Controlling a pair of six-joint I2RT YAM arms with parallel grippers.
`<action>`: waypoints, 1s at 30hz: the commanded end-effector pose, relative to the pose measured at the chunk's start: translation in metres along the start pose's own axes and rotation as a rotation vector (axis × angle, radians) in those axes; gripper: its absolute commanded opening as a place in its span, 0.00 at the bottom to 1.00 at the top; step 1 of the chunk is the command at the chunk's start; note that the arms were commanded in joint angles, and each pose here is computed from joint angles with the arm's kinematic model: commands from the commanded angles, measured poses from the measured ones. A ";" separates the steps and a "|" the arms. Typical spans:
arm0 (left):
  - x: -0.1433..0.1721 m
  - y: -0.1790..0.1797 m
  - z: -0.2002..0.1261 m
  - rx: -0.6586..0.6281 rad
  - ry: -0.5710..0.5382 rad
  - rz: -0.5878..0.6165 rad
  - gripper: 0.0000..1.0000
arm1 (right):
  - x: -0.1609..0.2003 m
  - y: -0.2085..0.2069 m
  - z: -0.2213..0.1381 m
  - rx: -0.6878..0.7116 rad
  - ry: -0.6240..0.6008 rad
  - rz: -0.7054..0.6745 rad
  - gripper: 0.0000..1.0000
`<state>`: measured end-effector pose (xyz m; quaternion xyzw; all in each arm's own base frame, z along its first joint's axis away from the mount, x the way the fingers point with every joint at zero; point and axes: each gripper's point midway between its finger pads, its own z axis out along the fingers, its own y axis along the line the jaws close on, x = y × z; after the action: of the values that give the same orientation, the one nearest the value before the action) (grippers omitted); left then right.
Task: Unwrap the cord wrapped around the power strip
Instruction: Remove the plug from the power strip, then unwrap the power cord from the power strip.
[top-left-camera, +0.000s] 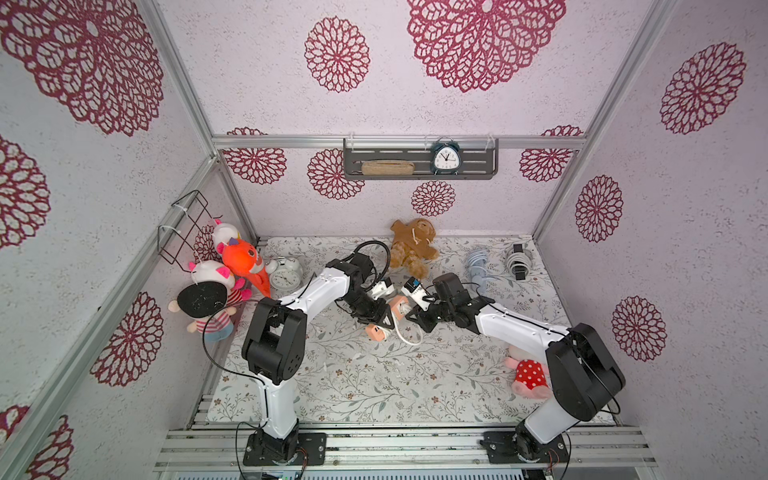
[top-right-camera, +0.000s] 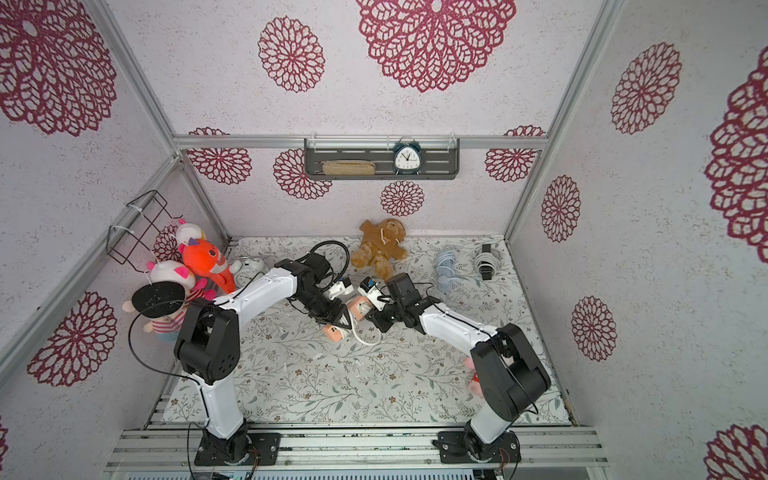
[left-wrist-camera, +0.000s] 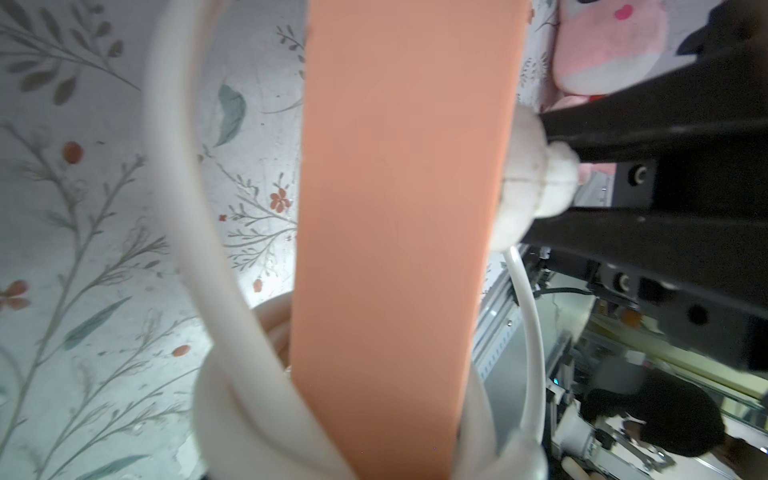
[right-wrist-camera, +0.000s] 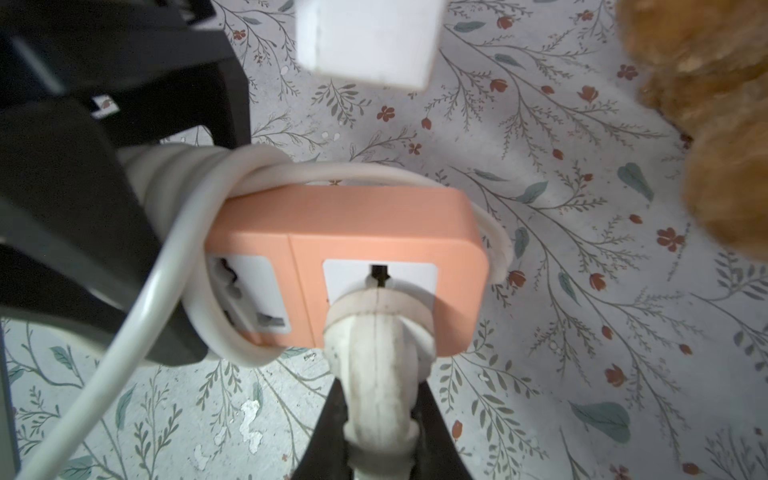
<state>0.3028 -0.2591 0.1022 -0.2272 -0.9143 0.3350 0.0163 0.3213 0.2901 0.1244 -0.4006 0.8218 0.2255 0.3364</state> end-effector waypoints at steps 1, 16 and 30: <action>0.002 0.012 0.000 0.111 -0.010 -0.144 0.00 | -0.056 -0.027 -0.040 0.142 -0.237 0.005 0.00; 0.023 0.112 0.000 -0.435 0.064 -0.336 0.00 | -0.070 -0.055 -0.082 0.217 -0.381 0.122 0.00; -0.002 0.080 -0.011 -0.353 -0.023 -0.228 0.00 | -0.061 -0.065 -0.074 0.255 -0.297 0.136 0.00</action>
<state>0.3348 -0.1778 0.0357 -0.1082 -0.9879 0.1054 0.0348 0.3673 0.2407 0.2073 -0.2785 0.8056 0.2044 0.4814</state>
